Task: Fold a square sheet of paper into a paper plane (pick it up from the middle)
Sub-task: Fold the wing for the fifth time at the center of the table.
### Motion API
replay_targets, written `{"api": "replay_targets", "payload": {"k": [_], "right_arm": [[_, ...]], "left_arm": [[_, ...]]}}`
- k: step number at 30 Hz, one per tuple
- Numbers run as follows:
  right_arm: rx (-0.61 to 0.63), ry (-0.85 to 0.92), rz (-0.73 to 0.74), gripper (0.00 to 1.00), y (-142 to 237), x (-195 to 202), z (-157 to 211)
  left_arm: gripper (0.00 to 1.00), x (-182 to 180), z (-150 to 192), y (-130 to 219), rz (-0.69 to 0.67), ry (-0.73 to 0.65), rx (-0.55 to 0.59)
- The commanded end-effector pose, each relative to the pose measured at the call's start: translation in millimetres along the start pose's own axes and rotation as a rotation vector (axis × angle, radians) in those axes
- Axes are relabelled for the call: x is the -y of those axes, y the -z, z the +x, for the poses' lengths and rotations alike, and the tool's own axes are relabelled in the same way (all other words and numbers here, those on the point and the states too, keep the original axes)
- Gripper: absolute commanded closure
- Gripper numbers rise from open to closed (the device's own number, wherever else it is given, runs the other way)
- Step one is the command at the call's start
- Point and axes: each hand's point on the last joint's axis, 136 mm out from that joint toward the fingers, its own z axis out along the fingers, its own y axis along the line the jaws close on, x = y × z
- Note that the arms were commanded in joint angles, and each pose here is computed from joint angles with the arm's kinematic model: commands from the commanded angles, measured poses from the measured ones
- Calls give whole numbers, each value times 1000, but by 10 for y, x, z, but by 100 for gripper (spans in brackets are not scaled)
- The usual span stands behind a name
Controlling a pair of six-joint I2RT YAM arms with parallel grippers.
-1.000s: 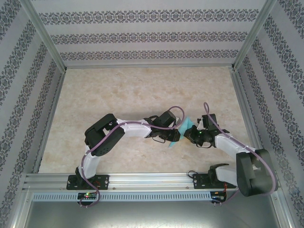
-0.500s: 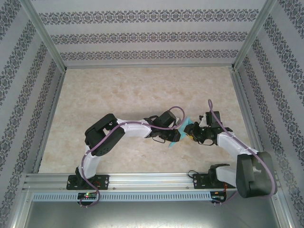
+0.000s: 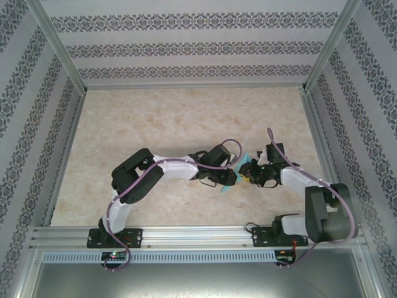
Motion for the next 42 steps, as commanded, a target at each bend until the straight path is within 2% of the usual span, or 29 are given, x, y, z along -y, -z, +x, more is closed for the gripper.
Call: {"api": "replay_targets", "payload": {"k": [1, 8, 14, 19, 26, 31, 37, 42], "right_arm": [[2, 34, -4, 84, 7, -53, -53], [13, 29, 105, 95, 2, 153, -78], [16, 31, 186, 97, 5, 302, -86], [16, 29, 194, 98, 0, 300, -105], [10, 31, 209, 97, -10, 299, -109], [4, 38, 216, 97, -22, 290, -109], [0, 39, 221, 97, -26, 292, -105], [0, 38, 220, 97, -27, 293, -102]], "left_arm": [[74, -23, 67, -63, 3, -21, -38], [73, 65, 17, 35, 17, -39, -26], [70, 159, -30, 202, 19, -56, -9], [69, 182, -14, 297, 10, -54, -7], [69, -25, 162, 377, -143, -74, 1], [71, -137, 290, 402, -273, -144, 2], [72, -63, 342, 366, -305, -234, 0], [72, -44, 395, 288, -300, -256, -21]]}}
